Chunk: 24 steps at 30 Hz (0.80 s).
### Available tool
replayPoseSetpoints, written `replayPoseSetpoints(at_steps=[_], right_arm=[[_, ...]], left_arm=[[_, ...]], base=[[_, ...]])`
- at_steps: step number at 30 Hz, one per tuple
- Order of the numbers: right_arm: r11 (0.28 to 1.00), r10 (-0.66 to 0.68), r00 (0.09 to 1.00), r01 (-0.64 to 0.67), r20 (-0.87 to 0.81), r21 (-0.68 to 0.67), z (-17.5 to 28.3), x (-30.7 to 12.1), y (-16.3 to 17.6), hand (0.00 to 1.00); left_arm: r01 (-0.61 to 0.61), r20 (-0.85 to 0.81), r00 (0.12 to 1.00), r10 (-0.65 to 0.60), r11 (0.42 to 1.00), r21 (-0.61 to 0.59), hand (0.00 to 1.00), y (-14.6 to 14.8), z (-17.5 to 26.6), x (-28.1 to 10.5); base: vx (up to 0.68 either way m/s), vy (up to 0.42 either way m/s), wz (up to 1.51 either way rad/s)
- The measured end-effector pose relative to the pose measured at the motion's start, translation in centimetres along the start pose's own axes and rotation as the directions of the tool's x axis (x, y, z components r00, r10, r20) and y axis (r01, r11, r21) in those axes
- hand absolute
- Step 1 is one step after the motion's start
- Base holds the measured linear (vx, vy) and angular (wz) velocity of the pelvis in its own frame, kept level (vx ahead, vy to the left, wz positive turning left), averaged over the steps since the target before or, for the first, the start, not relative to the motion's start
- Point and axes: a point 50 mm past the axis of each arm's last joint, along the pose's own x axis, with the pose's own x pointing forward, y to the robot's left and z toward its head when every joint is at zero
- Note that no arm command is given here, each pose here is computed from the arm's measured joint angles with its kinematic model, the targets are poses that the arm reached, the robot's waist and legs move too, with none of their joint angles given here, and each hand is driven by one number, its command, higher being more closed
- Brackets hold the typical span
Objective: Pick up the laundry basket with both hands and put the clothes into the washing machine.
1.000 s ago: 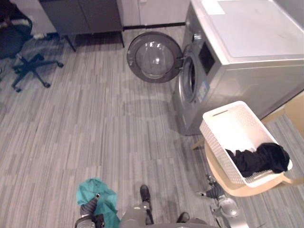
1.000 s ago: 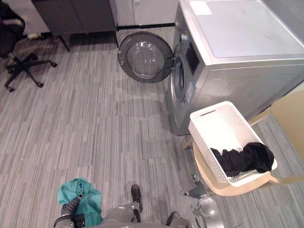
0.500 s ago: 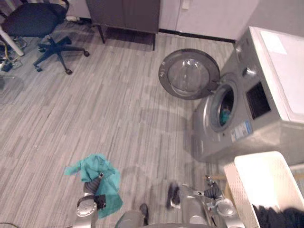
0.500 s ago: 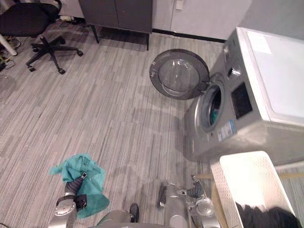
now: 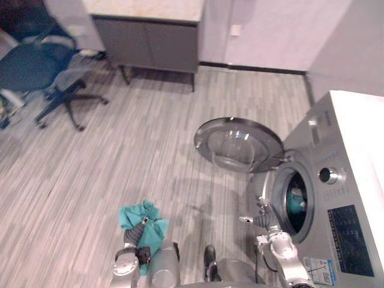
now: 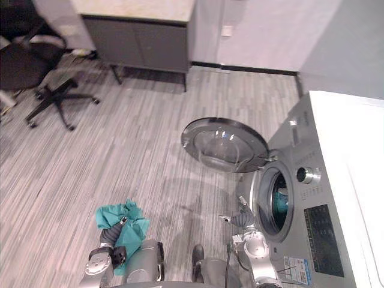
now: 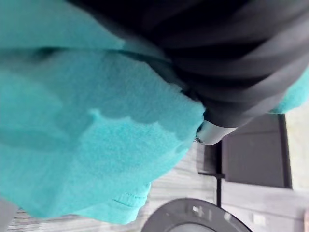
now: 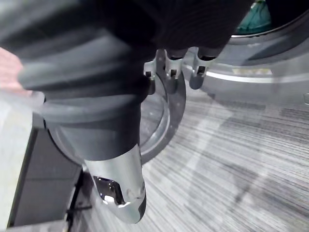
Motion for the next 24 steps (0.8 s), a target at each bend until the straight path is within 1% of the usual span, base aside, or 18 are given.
replayPoseSetpoints(at_steps=[2,4,5,7,10,12,14,17,19,24], right_arm=[[1.0,-0.007,1.0,0.007,-0.017,-0.011,-0.6,-0.4,-0.4,0.0],[1.0,0.006,0.999,-0.005,-0.051,0.008,-1.3,-0.9,0.5,0.0],[1.0,0.022,0.997,-0.021,-0.078,0.019,-2.2,-1.9,1.2,0.0],[0.999,0.052,0.995,-0.051,-0.086,0.02,-2.5,-2.3,2.0,0.0],[0.997,0.068,0.996,-0.066,-0.052,0.032,-1.4,-1.5,2.7,0.0],[0.993,0.117,0.99,-0.117,-0.076,0.011,-1.2,0.1,3.8,0.0],[0.991,0.132,0.983,-0.133,-0.13,0.0,-2.0,0.6,4.1,0.0],[0.991,0.121,0.977,-0.13,-0.173,-0.039,-3.0,0.7,3.3,0.0],[0.989,0.089,0.977,-0.11,-0.194,-0.102,-3.6,0.8,1.6,0.0],[0.994,0.017,0.979,-0.039,-0.201,-0.105,-3.5,1.5,0.2,0.0]], left_arm=[[0.003,-0.02,1.0,-0.003,1.0,-0.01,1.0,-0.3,-0.7,-0.5],[-0.006,-0.042,0.999,0.006,1.0,-0.002,1.0,0.2,-1.3,-0.8],[-0.011,-0.044,0.999,0.012,1.0,0.012,1.0,0.6,-1.3,-0.9],[-0.03,-0.055,0.998,0.031,0.999,0.009,1.0,1.1,-1.7,-1.2],[-0.027,-0.038,0.999,0.027,1.0,0.003,1.0,1.0,-1.2,-0.9],[-0.038,-0.023,0.999,0.038,0.999,0.0,1.0,1.6,-0.7,-0.6],[-0.064,-0.03,0.998,0.064,0.998,-0.003,1.0,2.4,-0.7,-0.1],[-0.081,-0.075,0.994,0.081,0.997,-0.005,1.0,2.9,-1.4,0.1],[-0.071,-0.103,0.992,0.069,0.997,-0.018,1.0,2.3,-1.9,0.1],[-0.071,-0.113,0.991,0.068,0.997,-0.02,1.0,2.2,-2.1,0.0]], base=[[0.29,0.379,-1.77],[0.21,0.306,-1.44],[0.22,0.318,-1.72],[0.18,0.301,-2.07],[0.04,0.139,-1.58],[0.02,0.062,-1.71],[0.1,0.022,-1.28],[0.18,-0.046,-0.94],[0.18,-0.068,-0.76],[0.19,0.057,-0.95]])
